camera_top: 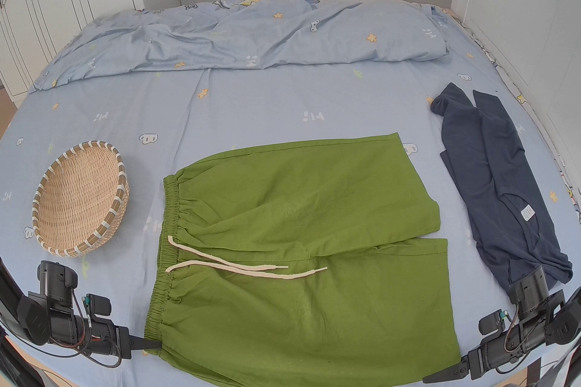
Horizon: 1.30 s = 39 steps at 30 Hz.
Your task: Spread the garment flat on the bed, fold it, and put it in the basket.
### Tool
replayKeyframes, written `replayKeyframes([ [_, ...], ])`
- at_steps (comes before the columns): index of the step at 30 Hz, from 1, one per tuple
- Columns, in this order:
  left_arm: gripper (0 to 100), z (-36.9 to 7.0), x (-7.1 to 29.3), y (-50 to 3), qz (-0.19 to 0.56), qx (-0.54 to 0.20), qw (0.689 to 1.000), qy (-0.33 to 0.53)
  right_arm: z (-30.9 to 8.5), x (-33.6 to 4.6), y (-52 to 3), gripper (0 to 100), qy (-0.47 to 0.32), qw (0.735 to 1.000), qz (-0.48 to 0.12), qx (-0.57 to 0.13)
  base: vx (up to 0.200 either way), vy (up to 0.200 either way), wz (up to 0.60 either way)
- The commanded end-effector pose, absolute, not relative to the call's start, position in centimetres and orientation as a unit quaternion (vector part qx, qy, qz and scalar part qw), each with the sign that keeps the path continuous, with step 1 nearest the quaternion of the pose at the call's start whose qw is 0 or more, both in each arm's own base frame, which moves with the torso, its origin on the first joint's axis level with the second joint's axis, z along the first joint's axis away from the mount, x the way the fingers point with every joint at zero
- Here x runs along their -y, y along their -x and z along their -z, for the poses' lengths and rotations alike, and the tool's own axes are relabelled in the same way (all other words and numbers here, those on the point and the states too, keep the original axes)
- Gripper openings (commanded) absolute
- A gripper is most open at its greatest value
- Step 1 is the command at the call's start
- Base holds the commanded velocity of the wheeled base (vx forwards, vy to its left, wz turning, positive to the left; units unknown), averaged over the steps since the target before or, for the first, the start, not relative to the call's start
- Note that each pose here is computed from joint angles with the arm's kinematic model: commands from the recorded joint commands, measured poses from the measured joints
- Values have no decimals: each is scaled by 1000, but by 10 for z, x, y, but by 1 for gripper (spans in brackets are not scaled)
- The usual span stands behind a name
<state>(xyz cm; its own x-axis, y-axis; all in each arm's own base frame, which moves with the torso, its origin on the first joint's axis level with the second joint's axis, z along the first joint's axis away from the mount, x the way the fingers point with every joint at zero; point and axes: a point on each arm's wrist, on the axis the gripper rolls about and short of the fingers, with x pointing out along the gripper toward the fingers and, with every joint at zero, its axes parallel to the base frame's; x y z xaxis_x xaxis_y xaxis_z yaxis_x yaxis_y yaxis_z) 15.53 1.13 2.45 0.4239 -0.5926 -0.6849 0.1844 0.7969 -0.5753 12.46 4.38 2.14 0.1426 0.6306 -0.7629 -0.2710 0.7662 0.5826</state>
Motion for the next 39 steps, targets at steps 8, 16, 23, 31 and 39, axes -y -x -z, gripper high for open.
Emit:
replayKeyframes([
  [8, 0, -24, -12, -156, 237, -482, 816, 213, -12, -42, -122, 100, -161, 722, -292, -607, 0, 0, 0],
  [16, 0, -24, -12, -156, 237, -482, 816, 213, -12, -34, -124, 0, -183, 729, -265, -604, 0, 0, 0],
  [23, 0, -24, -12, -157, 234, -482, 816, 215, -12, -29, -122, 0, -193, 728, -248, -609, 0, 0, 0],
  [31, 0, -16, -11, -140, 225, -514, 794, 234, -26, -22, -107, 0, -194, 739, -239, -599, 0, 0, 0],
  [39, 0, -21, -10, -142, 222, -506, 799, 236, -36, -23, -113, 0, -186, 757, -253, -573, 0, 0, 0],
])
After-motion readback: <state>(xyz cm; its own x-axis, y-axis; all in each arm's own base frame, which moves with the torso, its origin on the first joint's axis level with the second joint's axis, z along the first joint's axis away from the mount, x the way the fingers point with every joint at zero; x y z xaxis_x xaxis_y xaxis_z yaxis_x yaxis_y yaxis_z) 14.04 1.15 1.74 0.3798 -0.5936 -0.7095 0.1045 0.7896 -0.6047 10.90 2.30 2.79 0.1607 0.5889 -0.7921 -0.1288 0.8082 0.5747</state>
